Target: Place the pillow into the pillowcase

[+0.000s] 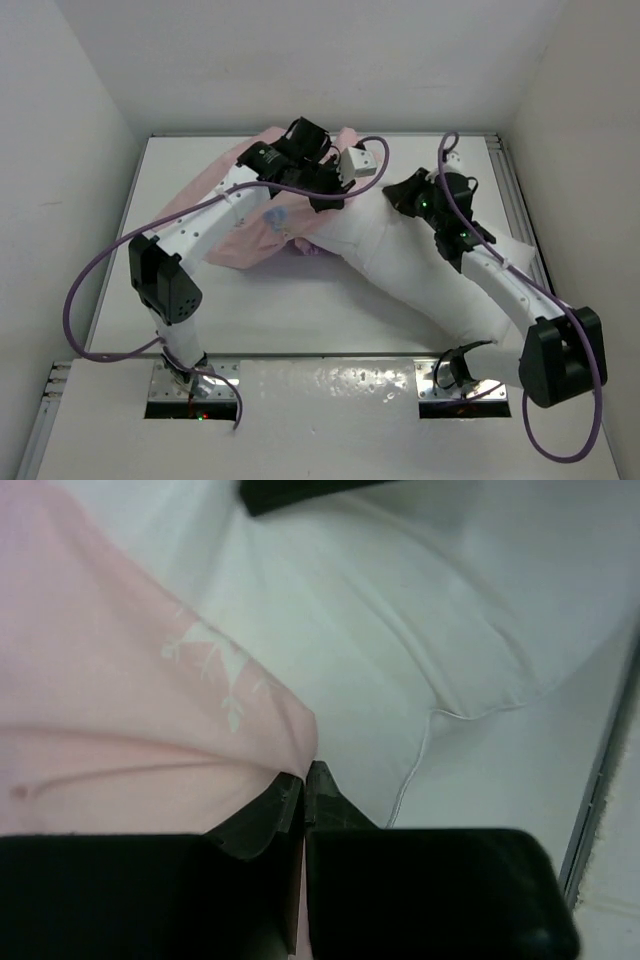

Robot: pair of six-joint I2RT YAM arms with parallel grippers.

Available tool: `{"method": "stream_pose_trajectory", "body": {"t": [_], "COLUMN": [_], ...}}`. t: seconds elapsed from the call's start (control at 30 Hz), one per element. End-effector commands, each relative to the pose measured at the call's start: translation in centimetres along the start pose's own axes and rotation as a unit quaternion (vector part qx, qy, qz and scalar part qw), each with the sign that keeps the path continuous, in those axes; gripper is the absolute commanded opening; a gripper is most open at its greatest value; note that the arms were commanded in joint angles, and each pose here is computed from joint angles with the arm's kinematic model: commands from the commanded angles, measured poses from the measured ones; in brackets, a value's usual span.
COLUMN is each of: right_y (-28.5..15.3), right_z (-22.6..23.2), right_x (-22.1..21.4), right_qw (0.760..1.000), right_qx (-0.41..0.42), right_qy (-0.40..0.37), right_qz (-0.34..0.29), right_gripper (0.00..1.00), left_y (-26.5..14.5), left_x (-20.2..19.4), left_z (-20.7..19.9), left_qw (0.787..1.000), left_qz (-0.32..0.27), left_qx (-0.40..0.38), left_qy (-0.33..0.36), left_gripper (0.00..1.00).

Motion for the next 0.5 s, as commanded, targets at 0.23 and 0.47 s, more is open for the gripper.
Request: {"method": "stream_pose_trajectory", "body": {"t": [0.23, 0.47], "right_y": [-2.3, -0.8], "right_z": [-0.3, -0.5], "right_x": [7.7, 0.5], "right_qw": [0.970, 0.982], "right_qx": [-0.061, -0.086], "right_qy": [0.128, 0.127], "right_qz": [-0.198, -0.112], "right_gripper": [0.00, 0.00], "left_y": [-3.3, -0.5], "left_x": [2.2, -1.5], "left_z": [-5.6, -4.4], "left_qw": [0.985, 0.991], "left_qz": [-0.071, -0.011], "left_qx": [-0.153, -0.134], "left_qy": [0.043, 0.013], "left_gripper": [0.00, 0.05]}}
Point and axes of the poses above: each gripper's point midway between its finger pads, its own y axis out along the fingers, its own z axis along the line the jaws close on, x = y × z, the point moved 1 cm from there along -y, back along the fingers, and after that the axes turned 12 degrees about -y, right-handed, at the moved point
